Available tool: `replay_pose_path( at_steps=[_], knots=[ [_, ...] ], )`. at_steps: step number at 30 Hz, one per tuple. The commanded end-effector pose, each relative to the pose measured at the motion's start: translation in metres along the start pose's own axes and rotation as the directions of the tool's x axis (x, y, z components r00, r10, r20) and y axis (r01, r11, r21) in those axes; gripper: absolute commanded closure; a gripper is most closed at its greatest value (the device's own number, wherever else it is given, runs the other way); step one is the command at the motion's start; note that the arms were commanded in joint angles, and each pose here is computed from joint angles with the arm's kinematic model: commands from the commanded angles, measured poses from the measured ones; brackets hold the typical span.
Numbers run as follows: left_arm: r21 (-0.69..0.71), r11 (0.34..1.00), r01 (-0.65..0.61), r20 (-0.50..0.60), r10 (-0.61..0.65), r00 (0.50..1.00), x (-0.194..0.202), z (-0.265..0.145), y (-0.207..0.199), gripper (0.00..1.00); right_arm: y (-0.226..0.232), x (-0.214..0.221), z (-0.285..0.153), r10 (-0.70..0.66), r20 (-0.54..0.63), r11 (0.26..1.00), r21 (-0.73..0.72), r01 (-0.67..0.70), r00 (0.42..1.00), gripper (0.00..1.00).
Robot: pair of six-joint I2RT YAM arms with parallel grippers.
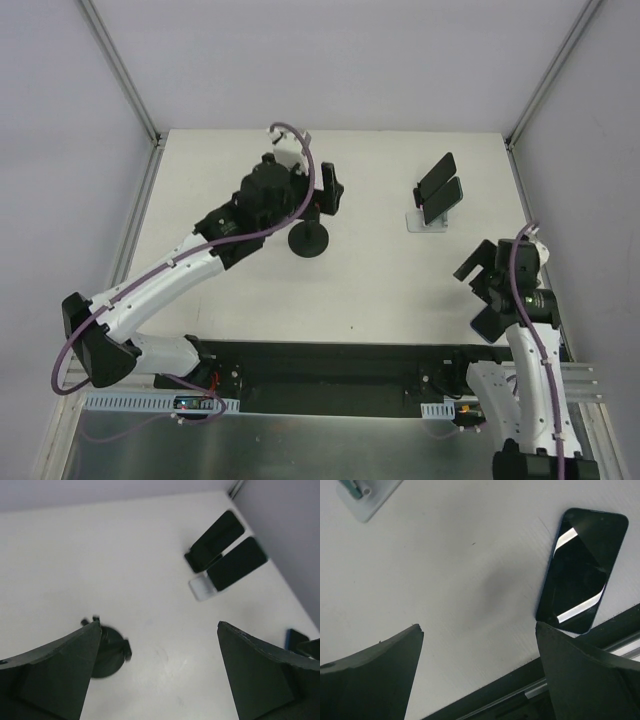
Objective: Place the phone on the phone stand
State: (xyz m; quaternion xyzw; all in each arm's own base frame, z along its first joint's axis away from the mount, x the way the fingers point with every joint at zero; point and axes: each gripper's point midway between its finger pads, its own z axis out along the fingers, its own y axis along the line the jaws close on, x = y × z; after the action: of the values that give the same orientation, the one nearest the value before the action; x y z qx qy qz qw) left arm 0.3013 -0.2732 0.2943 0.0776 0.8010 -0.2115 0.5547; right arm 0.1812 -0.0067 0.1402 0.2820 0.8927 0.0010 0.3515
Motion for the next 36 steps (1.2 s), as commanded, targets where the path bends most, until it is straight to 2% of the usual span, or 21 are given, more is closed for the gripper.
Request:
replay_pose_path(
  at_steps=[1, 2, 3, 5, 7, 8, 9, 11, 12, 15, 19, 24, 30, 32, 36],
  knots=[
    [0.362, 0.923, -0.132, 0.129, 0.09, 0.988, -0.086, 0.0, -0.053, 0.01, -0.01, -0.004, 0.02, 0.14, -0.08, 0.99, 0.006, -0.14, 0.987, 0.04],
    [0.378, 0.91, -0.171, 0.173, 0.112, 0.979, -0.106, 0.0, -0.05, 0.01, -0.023, -0.009, 0.025, 0.219, -0.08, 0.975, 0.045, -0.216, 0.972, 0.04],
    [0.388, 0.901, -0.193, 0.183, 0.13, 0.974, -0.109, 0.001, -0.049, 0.01, -0.023, -0.01, 0.032, 0.261, -0.109, 0.965, 0.041, -0.258, 0.959, 0.04],
    [0.367, 0.895, -0.253, 0.199, 0.191, 0.961, -0.101, 0.009, -0.04, 0.01, -0.041, -0.018, 0.036, 0.334, -0.084, 0.94, 0.102, -0.325, 0.939, 0.04],
    [0.339, 0.901, -0.271, 0.211, 0.208, 0.955, -0.096, 0.012, -0.023, 0.01, -0.049, -0.024, 0.04, 0.344, -0.056, 0.933, 0.131, -0.334, 0.937, 0.04],
    [0.341, 0.909, -0.24, 0.165, 0.194, 0.967, -0.076, 0.018, -0.011, 0.01, -0.062, -0.029, 0.042, 0.334, -0.009, 0.926, 0.189, -0.327, 0.942, 0.04],
    [0.325, 0.921, -0.216, 0.168, 0.168, 0.971, -0.077, 0.021, 0.006, 0.01, -0.068, -0.032, 0.046, 0.327, 0.016, 0.923, 0.209, -0.323, 0.945, 0.04],
    [0.329, 0.934, -0.137, 0.117, 0.103, 0.988, -0.059, 0.021, 0.027, 0.01, -0.085, -0.027, 0.052, 0.33, 0.033, 0.902, 0.284, -0.325, 0.943, 0.04],
    [0.359, 0.925, -0.123, 0.111, 0.089, 0.99, -0.056, 0.017, 0.029, 0.01, -0.092, -0.024, 0.056, 0.333, 0.027, 0.892, 0.317, -0.324, 0.943, 0.04],
    [0.328, 0.938, -0.116, 0.105, 0.086, 0.991, -0.047, 0.011, 0.055, 0.01, -0.111, -0.016, 0.064, 0.366, 0.012, 0.863, 0.37, -0.344, 0.93, 0.04],
    [0.301, 0.945, -0.129, 0.108, 0.101, 0.989, -0.038, 0.005, 0.074, 0.01, -0.127, -0.015, 0.067, 0.439, 0.043, 0.823, 0.381, -0.42, 0.898, 0.04],
    [0.316, 0.944, -0.095, 0.062, 0.08, 0.995, -0.022, 0.013, 0.08, 0.01, -0.137, -0.003, 0.082, 0.444, 0.069, 0.809, 0.399, -0.433, 0.893, 0.04],
    [0.351, 0.931, -0.104, 0.086, 0.079, 0.993, -0.024, 0.008, 0.075, 0.01, -0.144, -0.006, 0.097, 0.392, 0.113, 0.841, 0.358, -0.405, 0.913, 0.04],
    [0.346, 0.932, -0.106, 0.089, 0.08, 0.993, -0.022, 0.007, 0.076, 0.01, -0.132, -0.005, 0.104, 0.38, 0.081, 0.873, 0.297, -0.386, 0.922, 0.04],
    [0.346, 0.931, -0.115, 0.105, 0.084, 0.991, -0.025, 0.003, 0.077, 0.01, -0.117, 0.005, 0.115, 0.357, -0.05, 0.9, 0.285, -0.329, 0.933, 0.04]
  ],
)
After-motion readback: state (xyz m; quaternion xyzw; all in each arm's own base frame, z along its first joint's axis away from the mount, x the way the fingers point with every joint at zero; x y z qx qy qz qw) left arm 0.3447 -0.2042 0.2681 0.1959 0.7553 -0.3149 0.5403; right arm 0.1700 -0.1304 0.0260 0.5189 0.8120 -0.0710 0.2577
